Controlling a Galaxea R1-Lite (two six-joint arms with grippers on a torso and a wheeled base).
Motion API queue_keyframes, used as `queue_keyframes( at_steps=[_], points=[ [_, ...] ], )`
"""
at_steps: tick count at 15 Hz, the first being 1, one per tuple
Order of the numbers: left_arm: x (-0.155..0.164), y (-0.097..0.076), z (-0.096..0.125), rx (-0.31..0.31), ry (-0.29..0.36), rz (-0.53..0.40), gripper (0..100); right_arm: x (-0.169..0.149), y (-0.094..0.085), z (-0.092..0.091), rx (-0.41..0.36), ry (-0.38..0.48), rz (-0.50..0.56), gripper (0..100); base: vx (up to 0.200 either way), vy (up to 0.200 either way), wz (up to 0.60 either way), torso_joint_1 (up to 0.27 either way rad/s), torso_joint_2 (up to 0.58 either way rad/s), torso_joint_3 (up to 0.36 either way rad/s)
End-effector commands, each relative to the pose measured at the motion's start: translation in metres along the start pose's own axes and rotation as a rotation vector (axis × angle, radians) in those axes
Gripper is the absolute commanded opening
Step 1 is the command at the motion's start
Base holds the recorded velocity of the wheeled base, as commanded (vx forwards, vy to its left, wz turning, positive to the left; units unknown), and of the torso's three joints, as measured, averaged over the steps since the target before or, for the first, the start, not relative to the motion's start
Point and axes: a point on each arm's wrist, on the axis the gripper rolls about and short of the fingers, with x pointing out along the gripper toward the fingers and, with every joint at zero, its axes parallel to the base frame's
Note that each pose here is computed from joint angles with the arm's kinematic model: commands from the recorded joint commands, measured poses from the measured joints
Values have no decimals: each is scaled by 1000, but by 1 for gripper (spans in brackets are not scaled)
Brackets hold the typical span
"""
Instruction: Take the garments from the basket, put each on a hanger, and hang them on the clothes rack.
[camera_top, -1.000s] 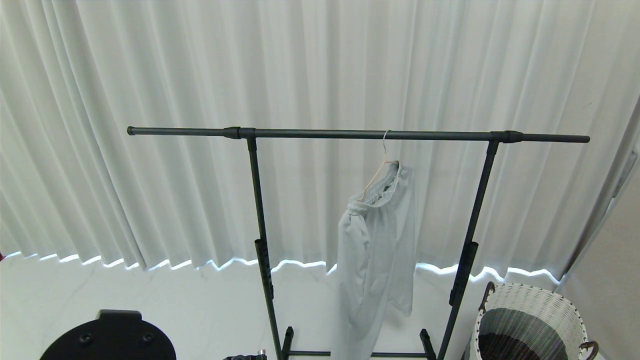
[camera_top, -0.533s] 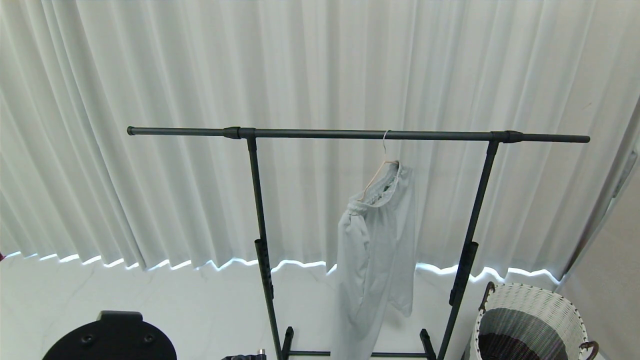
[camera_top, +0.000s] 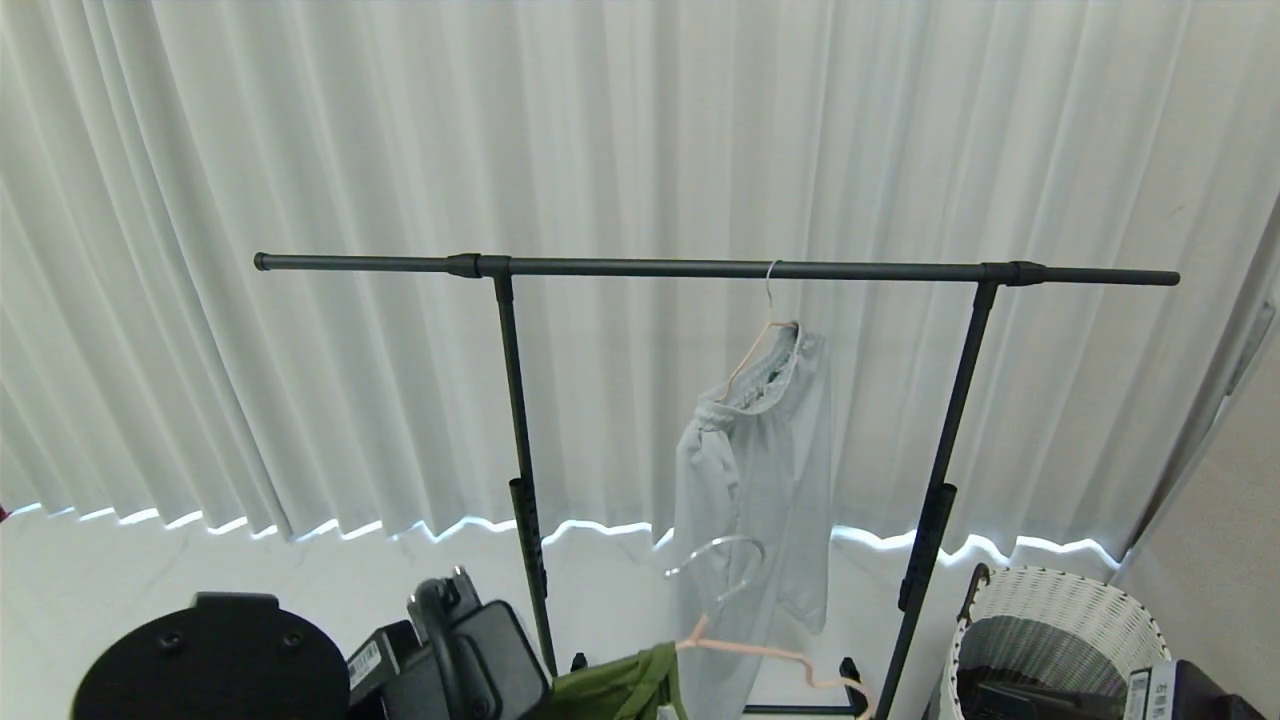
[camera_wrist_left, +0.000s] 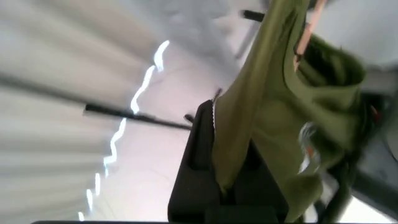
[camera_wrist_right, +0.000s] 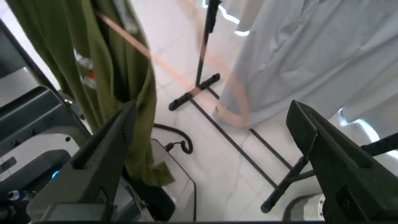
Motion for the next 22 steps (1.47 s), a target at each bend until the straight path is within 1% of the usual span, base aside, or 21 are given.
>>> queue_keyframes(
  at_steps=[1, 2, 3, 4, 5, 6, 7, 9, 10, 12, 15, 19, 22],
  points=[
    [-2, 7, 14, -79, -35, 61, 0, 5, 0, 1, 0, 19, -5, 100, 0, 0, 0, 0, 0, 0],
    [-3, 8, 18, -99, -46, 78, 0, 8, 1, 3, 3, 20, -7, 100, 0, 0, 0, 0, 0, 0],
    [-6, 13, 30, -130, -84, 106, 0, 15, 3, 8, 26, 26, -10, 100, 0, 0, 0, 0, 0, 0],
    [-8, 16, 36, -141, -104, 115, 0, 21, 4, 11, 67, 29, -11, 100, 0, 0, 0, 0, 0, 0],
    [-11, 20, 45, -158, -135, 127, 0, 31, 7, 18, 141, 33, -17, 100, 0, 0, 0, 0, 0, 0],
    [-13, 23, 50, -167, -153, 134, 0, 40, 8, 22, 189, 40, -32, 100, 0, 0, 0, 0, 0, 0],
    [-15, 25, 56, -177, -174, 138, 0, 50, 8, 26, 224, 45, -53, 100, 0, 0, 0, 0, 0, 0],
    [-15, 29, 64, -202, -231, 156, 0, 69, 7, 34, 253, 34, -90, 100, 0, 0, 0, 0, 0, 0],
    [-12, 33, 68, -223, -264, 184, 0, 80, 7, 37, 262, 16, -107, 100, 0, 0, 0, 0, 0, 0],
    [-10, 35, 73, -240, -289, 219, 0, 98, 6, 37, 267, 0, -137, 100, 0, 0, 0, 0, 0, 0],
    [-10, 35, 73, -243, -292, 220, 0, 119, -4, 40, 287, -23, -199, 100, 0, 0, 0, 0, 0, 0],
    [-9, 35, 74, -247, -295, 216, 0, 126, -7, 32, 260, 18, -217, 100, 0, 0, 0, 0, 0, 0],
    [-9, 35, 77, -256, -320, 219, 0, 132, -7, 26, 242, 44, -247, 100, 0, 0, 0, 0, 0, 0]
  ],
)
